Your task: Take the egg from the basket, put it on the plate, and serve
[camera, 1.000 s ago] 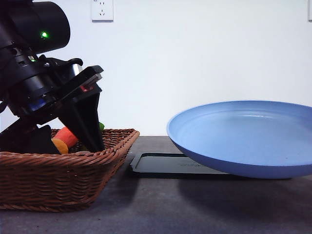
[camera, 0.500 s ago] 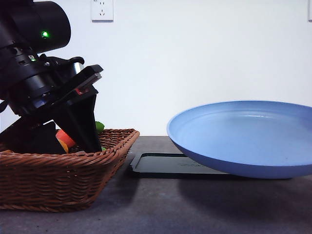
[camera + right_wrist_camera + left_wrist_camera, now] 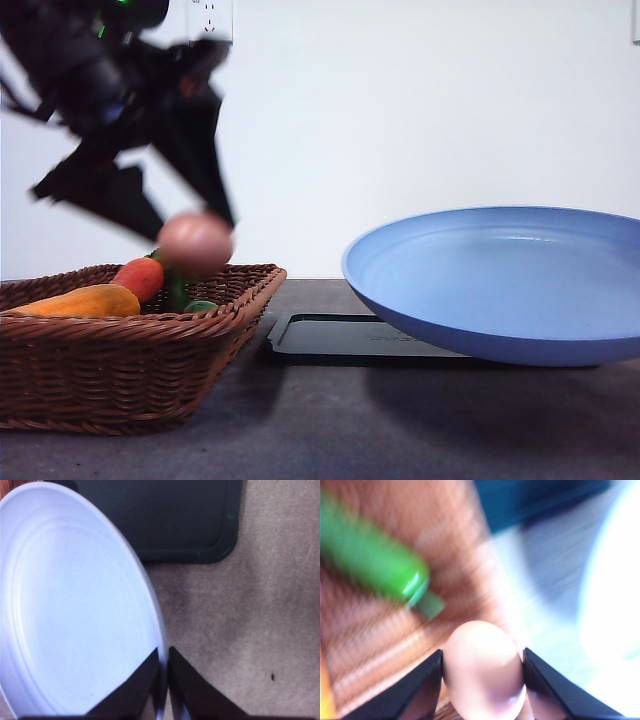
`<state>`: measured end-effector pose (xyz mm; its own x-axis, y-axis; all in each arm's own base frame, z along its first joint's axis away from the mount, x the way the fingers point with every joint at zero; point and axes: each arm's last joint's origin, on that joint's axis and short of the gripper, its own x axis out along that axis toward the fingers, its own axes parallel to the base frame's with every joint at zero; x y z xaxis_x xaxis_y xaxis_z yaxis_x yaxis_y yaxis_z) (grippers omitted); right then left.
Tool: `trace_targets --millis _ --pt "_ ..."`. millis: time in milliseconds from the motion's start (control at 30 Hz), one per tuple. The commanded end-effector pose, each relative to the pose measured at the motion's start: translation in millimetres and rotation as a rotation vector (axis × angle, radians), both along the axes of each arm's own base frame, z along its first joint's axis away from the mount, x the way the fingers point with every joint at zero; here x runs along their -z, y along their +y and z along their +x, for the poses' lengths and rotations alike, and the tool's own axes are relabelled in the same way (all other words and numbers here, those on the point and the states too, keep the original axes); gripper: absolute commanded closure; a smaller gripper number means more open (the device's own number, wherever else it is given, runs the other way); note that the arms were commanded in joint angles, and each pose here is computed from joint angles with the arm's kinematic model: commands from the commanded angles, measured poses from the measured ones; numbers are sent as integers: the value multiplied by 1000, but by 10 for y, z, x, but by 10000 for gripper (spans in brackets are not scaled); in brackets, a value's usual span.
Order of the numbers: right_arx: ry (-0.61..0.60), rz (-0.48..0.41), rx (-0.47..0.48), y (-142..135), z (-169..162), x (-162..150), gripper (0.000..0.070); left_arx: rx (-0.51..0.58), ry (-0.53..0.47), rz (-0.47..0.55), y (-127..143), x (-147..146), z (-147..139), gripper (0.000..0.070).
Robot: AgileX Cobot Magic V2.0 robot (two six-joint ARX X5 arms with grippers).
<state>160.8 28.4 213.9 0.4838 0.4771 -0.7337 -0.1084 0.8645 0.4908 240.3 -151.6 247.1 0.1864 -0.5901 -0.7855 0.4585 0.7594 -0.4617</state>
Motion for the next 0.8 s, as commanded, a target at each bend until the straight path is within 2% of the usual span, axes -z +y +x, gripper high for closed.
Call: trace_targets --millis 0,133,300,567,767 --pt "9 23 10 10 11 -13 700 64 -32 -76 -95 -162 56 502" --pt "26 62 -10 20 1 -12 700 152 -121 -169 -295 -450 38 501" --pt "34 92 -31 29 -6 -14 700 302 -256 -224 -630 -572 -130 501" --pt "68 94 -35 28 -33 3 700 508 -484 -8 -1127 -391 -475 501" --pt "91 127 -59 38 -52 7 700 566 -485 39 -1308 -191 -499 501"
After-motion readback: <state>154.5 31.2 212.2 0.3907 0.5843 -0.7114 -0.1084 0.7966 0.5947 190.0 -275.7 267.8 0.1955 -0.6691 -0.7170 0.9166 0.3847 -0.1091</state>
